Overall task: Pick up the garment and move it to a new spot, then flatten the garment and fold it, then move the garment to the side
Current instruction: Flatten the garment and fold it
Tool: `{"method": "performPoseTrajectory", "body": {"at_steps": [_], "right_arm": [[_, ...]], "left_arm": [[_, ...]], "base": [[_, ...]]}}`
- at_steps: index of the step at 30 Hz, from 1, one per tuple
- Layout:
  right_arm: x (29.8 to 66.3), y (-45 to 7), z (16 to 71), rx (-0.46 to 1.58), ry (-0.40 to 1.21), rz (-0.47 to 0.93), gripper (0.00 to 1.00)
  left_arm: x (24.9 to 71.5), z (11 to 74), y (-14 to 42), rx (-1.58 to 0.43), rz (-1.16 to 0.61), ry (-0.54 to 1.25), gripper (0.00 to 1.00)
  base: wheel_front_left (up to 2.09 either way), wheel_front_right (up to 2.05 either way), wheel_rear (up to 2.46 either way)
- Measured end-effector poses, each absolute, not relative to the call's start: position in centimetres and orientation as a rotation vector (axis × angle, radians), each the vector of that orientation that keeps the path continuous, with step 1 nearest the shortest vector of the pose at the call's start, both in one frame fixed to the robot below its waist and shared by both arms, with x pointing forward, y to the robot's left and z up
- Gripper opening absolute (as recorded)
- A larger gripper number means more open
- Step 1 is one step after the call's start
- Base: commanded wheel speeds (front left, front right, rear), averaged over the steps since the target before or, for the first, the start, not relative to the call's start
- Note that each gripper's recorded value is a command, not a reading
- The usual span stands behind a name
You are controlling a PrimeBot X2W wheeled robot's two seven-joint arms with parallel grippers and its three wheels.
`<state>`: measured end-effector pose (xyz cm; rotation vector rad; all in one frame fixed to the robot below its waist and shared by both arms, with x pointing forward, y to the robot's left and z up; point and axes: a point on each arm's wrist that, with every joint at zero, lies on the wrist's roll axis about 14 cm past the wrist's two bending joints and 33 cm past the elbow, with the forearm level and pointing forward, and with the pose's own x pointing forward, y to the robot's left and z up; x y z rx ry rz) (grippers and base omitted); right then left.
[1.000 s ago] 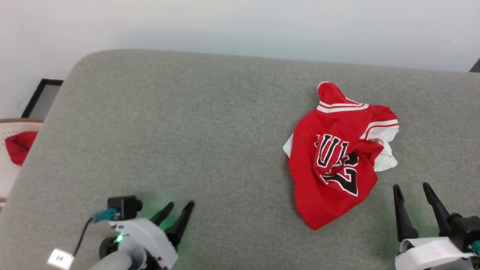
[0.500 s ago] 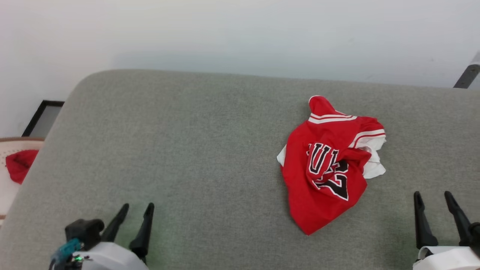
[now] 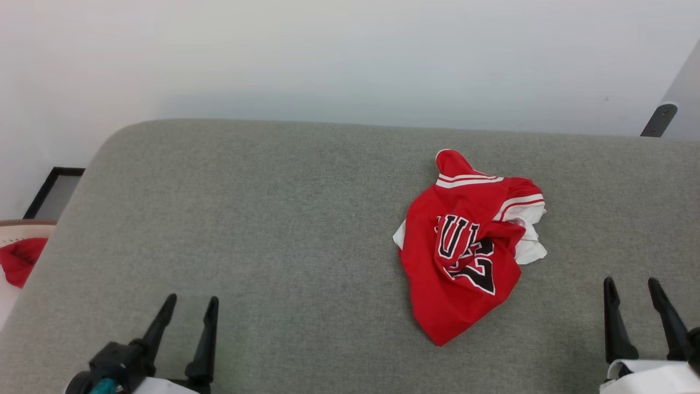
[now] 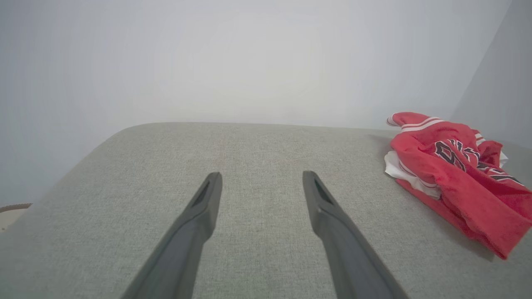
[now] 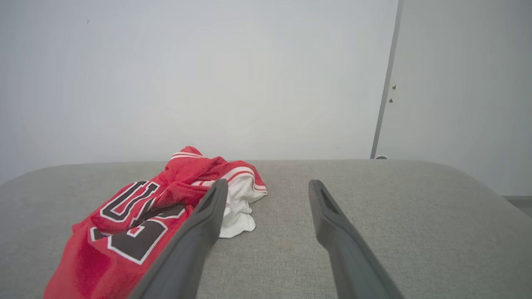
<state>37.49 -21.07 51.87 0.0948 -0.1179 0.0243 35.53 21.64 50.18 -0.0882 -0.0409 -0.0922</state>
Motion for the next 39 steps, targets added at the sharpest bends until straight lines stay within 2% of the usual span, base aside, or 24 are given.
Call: {"method": "performPoseTrajectory", "body": {"at_steps": [11, 15, 22, 31, 39], "right_arm": [[37.4, -20.6, 50.4, 0.097, -0.068, 0.036, 1.0], [39.0, -19.9, 50.0, 0.059, 0.013, 0.085, 1.0], [44.5, -19.3, 50.9, -0.095, 0.223, 0.205, 1.0], [47.1, -19.0, 45.9, -0.158, 0.711, 0.28, 1.0], [48.8, -18.1, 41.9, -0.21, 0.849, 0.338, 1.0]], "left_arm": [[35.4, 49.0, 21.4, -0.092, -0.078, -0.013, 1.0], [35.6, 48.8, 21.0, -0.108, -0.078, -0.009, 1.0], [37.3, 48.4, 19.5, -0.134, -0.1, -0.003, 1.0], [39.3, 46.4, 17.9, -0.177, -0.109, 0.047, 1.0], [40.6, 44.4, 17.9, -0.188, -0.094, 0.097, 1.0]], "base": [[0.0, 0.0, 0.0], [0.0, 0.0, 0.0], [0.0, 0.0, 0.0], [0.0, 0.0, 0.0], [0.0, 0.0, 0.0]]}}
